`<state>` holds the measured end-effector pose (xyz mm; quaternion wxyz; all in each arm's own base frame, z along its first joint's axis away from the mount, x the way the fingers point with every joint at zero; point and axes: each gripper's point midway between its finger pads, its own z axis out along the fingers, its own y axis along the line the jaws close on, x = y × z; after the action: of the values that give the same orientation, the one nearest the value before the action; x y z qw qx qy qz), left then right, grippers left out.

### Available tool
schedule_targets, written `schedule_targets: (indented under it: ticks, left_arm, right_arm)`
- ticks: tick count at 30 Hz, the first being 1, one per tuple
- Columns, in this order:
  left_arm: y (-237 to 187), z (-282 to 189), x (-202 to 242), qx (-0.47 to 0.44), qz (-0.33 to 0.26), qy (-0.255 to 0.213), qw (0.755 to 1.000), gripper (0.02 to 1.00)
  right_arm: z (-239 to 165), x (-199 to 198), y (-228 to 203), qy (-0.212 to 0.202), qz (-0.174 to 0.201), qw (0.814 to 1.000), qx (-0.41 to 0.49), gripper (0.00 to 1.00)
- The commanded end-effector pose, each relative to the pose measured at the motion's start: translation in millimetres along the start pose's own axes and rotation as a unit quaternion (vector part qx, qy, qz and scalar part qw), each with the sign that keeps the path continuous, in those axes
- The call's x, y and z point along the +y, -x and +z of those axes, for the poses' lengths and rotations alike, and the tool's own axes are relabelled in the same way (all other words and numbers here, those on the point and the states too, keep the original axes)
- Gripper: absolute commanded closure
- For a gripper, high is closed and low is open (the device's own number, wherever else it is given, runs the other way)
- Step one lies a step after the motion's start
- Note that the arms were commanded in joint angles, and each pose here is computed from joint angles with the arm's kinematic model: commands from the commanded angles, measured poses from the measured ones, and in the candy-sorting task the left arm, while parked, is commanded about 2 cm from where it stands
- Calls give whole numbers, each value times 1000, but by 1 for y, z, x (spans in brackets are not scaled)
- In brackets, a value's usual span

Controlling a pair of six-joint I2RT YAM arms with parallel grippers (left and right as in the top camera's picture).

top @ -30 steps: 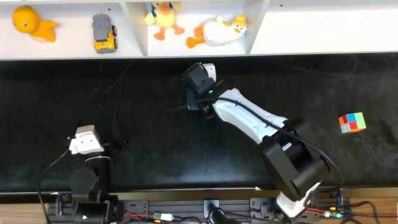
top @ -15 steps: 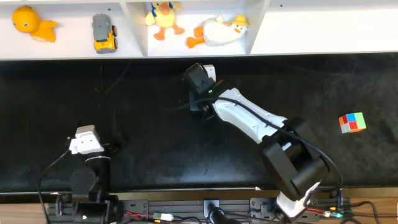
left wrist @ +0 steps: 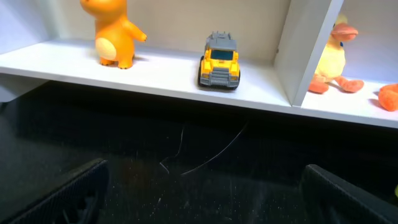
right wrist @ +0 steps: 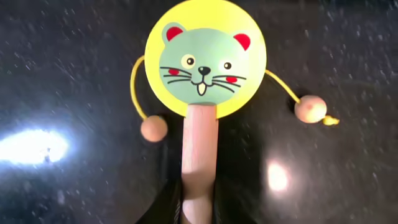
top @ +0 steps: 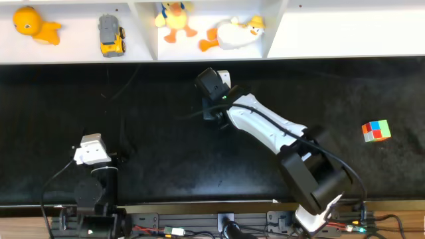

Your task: Store Toys

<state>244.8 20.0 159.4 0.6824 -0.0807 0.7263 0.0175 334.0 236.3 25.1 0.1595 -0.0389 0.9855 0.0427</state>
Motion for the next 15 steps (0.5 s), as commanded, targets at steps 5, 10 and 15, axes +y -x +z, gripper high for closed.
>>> schedule_targets:
  ticks: [5, 10, 15]
  left_arm:
    - [1, 0, 2, -3, 10, 4, 1000, 20]
    - [1, 0, 2, -3, 10, 4, 1000, 20]
    - [1, 0, 2, -3, 10, 4, 1000, 20]
  right_arm:
    - [-43, -26, -4, -54, -10, 998, -14, 958]
    - [-69, -40, -7, -74, -12, 997, -24, 956]
    - [-92, -53, -5, -88, -9, 995, -51, 958]
